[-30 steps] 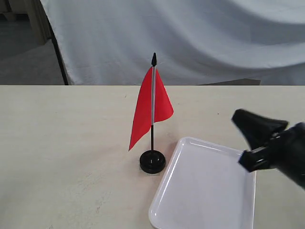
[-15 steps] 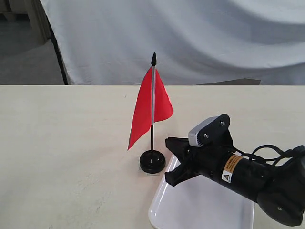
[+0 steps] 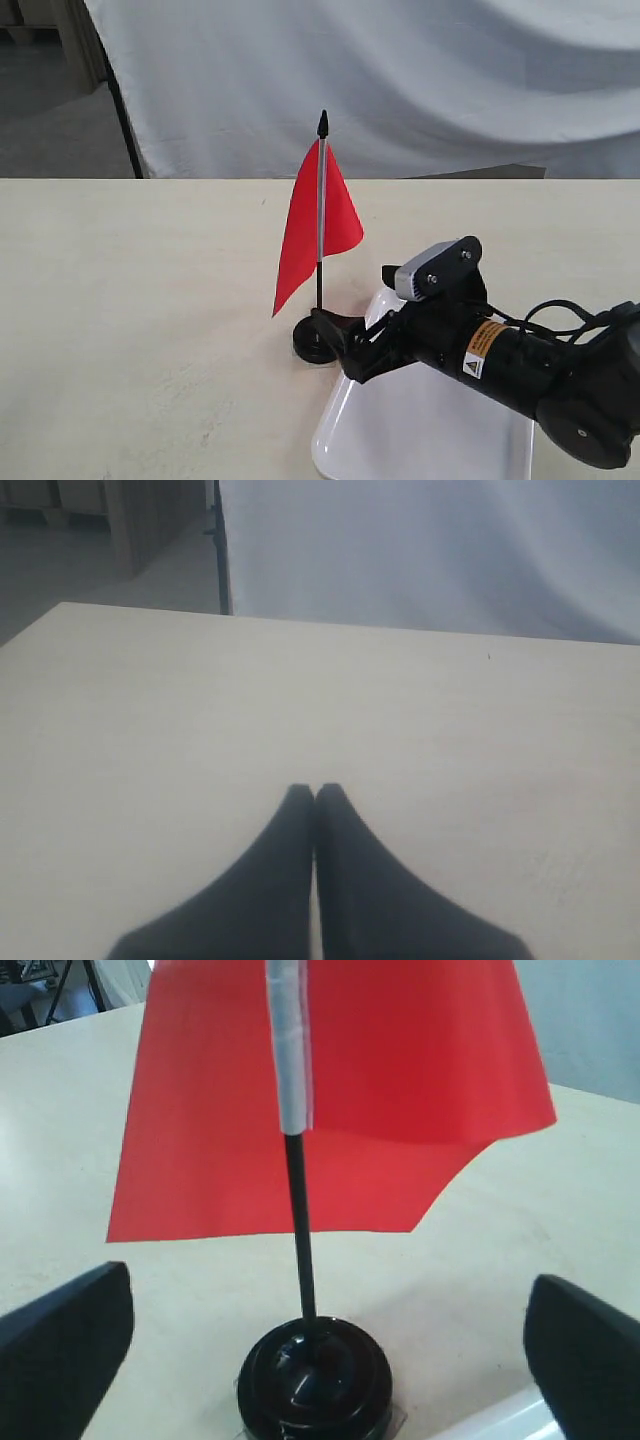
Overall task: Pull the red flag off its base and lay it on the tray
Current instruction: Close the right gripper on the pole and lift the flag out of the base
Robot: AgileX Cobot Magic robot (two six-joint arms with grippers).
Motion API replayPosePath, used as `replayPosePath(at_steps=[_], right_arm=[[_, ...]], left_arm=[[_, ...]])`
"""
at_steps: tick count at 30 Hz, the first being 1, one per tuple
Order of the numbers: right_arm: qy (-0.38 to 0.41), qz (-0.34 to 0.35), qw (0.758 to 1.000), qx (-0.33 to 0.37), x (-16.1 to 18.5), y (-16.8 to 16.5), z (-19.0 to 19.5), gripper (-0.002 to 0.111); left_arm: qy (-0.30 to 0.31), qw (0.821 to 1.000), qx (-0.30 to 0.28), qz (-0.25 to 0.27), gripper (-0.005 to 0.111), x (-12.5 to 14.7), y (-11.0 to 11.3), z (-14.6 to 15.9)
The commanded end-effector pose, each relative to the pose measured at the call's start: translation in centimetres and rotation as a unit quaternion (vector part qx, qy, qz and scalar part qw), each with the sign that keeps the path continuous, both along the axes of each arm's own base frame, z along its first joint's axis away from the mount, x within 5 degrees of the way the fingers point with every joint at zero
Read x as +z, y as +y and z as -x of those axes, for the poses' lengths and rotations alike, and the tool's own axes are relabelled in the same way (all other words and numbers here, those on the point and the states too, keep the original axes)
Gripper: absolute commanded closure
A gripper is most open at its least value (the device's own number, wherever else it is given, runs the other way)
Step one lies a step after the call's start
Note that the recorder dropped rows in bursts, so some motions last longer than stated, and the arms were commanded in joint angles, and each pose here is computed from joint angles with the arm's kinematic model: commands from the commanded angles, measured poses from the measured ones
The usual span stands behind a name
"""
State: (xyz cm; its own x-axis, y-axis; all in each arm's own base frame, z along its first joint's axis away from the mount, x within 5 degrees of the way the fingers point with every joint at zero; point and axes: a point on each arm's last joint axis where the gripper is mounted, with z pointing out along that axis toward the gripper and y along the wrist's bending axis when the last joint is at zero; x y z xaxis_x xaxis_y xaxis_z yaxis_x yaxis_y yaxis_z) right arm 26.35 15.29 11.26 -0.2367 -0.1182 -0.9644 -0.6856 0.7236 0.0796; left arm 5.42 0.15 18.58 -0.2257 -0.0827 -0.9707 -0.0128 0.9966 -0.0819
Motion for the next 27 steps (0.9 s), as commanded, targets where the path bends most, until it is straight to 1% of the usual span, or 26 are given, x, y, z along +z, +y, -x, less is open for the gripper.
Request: replayPosePath(at_steps=[1,10,13,16,17,19,20,21,22,23,25,27], right_arm=[[-0.014,-0.012,1.000,0.000,0.6,0.5,-0.9,0.004],[-0.024,0.002,1.000,-0.004,2.3,2.6,-4.2,0.005],[-0.025,0.002,1.000,-0.003,2.0,3.4,-5.1,0.010],[-0.019,0.005,1.000,-0.003,1.0,3.9,-5.8,0.021],[-0.020,0.004,1.000,-0.003,0.9,4.0,-6.1,0.026],[-0.020,0.005,1.000,-0.002,0.6,4.2,-6.3,0.042],[-0.021,0.005,1.000,0.001,0.7,4.2,-6.3,0.055],[-0.023,0.009,1.000,0.009,0.7,4.3,-6.2,0.073],[-0.019,0.009,1.000,0.014,0.7,4.3,-6.1,0.095],[-0.017,0.007,1.000,0.019,0.8,4.4,-6.0,0.107],[-0.021,0.002,1.000,0.020,1.3,4.4,-6.0,0.107],[-0.028,0.002,0.999,0.022,2.2,4.4,-5.9,0.109]], left_arm=[[0.001,1.000,-0.002,-0.001,0.107,-0.1,0.0,0.0],[0.001,1.000,-0.002,-0.001,0.107,-0.1,0.0,0.0],[0.001,1.000,-0.002,-0.001,0.107,-0.1,0.0,0.0],[0.001,1.000,-0.002,-0.001,0.107,-0.1,0.0,0.0],[0.001,1.000,-0.002,-0.001,0.107,-0.1,0.0,0.0],[0.001,1.000,-0.002,-0.001,0.107,-0.1,0.0,0.0],[0.001,1.000,-0.002,-0.001,0.107,-0.1,0.0,0.0],[0.001,1.000,-0.002,-0.001,0.107,-0.1,0.0,0.0],[0.001,1.000,-0.002,-0.001,0.107,-0.1,0.0,0.0],[0.001,1.000,-0.002,-0.001,0.107,-0.1,0.0,0.0],[0.001,1.000,-0.002,-0.001,0.107,-0.1,0.0,0.0],[0.001,1.000,-0.002,-0.001,0.107,-0.1,0.0,0.0]])
